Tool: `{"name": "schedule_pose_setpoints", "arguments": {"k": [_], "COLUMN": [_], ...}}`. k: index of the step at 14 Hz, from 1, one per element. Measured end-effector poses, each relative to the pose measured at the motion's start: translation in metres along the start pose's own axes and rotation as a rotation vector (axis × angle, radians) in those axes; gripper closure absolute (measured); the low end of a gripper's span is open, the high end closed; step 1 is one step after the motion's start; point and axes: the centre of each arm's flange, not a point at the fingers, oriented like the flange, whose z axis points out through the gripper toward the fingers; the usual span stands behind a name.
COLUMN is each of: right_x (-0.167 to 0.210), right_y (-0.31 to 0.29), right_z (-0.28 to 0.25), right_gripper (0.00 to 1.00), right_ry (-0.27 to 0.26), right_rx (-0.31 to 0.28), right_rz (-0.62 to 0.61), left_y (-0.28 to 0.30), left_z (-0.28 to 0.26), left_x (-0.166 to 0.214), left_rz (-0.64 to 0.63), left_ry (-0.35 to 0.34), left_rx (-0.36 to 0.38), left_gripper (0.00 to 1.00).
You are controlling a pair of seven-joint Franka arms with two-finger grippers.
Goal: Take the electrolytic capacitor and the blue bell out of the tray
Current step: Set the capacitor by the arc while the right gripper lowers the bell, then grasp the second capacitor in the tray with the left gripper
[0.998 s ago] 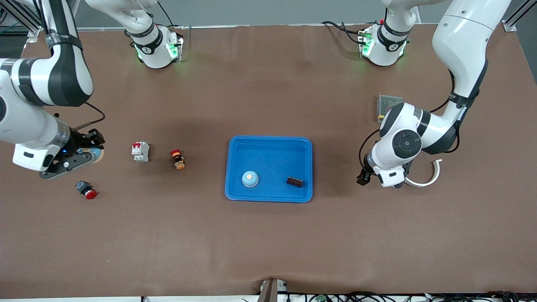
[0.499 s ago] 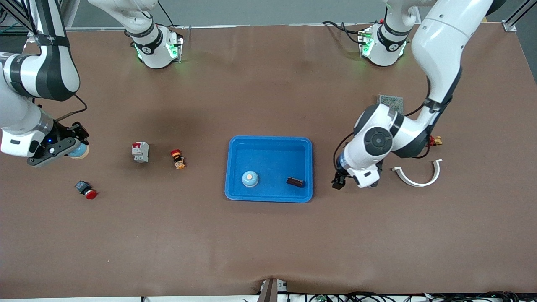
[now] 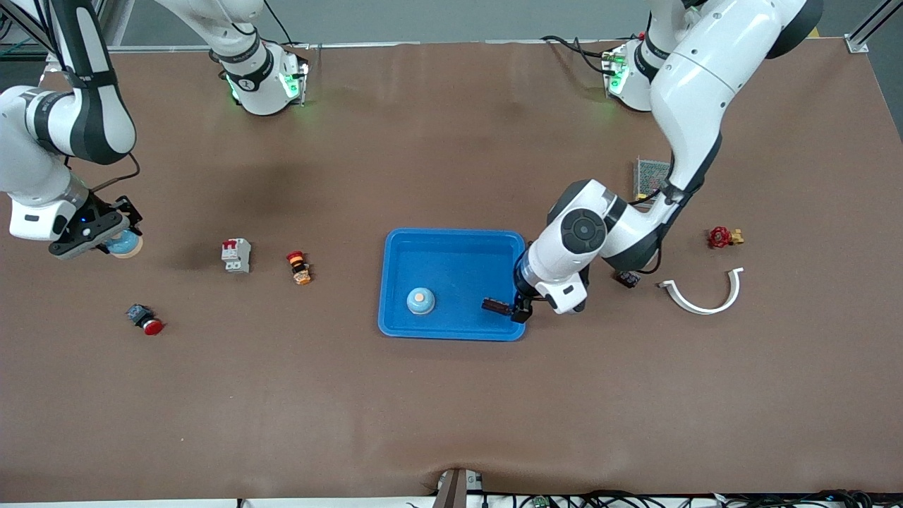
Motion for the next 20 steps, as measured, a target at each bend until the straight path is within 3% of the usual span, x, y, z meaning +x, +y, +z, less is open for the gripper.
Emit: {"name": "schedule_pose_setpoints", "arguments": {"k": [3,6,10,13,15,17,20], "right_x": [-0.04,-0.074,-0.116,-0.121,-0.121,-0.121,-0.121], "right_y": [0.011,0.015,0.012,0.0,-0.004,-0.007,-0.009], "right_z": [0.017,0.039,0.088,0.127,0.142,0.148,0.155], "right_gripper": [0.32,0.32,0.32,0.32,0.32,0.32,0.32], "right_ry": [0.012,-0.011,-0.04,-0.035,-0.035,-0.029,-0.027], "right_rx": [-0.025,0.009,0.116,0.201,0.222,0.239,0.247], "right_rz": [-0.009,0.025,0.139,0.209,0.221,0.245,0.259], "left_y": [0.0,0.001,0.0,-0.001,-0.001,0.0,0.006], "left_z": [0.016,0.031,0.048,0.059,0.062,0.059,0.053], "left_x": [-0.019,-0.022,-0.017,-0.008,-0.005,-0.007,-0.009], "left_rz": [-0.024,-0.029,-0.038,-0.043,-0.044,-0.042,-0.042], "left_ry": [-0.019,-0.026,-0.027,-0.004,0.004,0.002,-0.003], "left_rx": [-0.009,-0.021,-0.021,-0.013,-0.014,-0.02,-0.035], "left_gripper": [0.04,0.15,0.19,0.24,0.41,0.64,0.68]}}
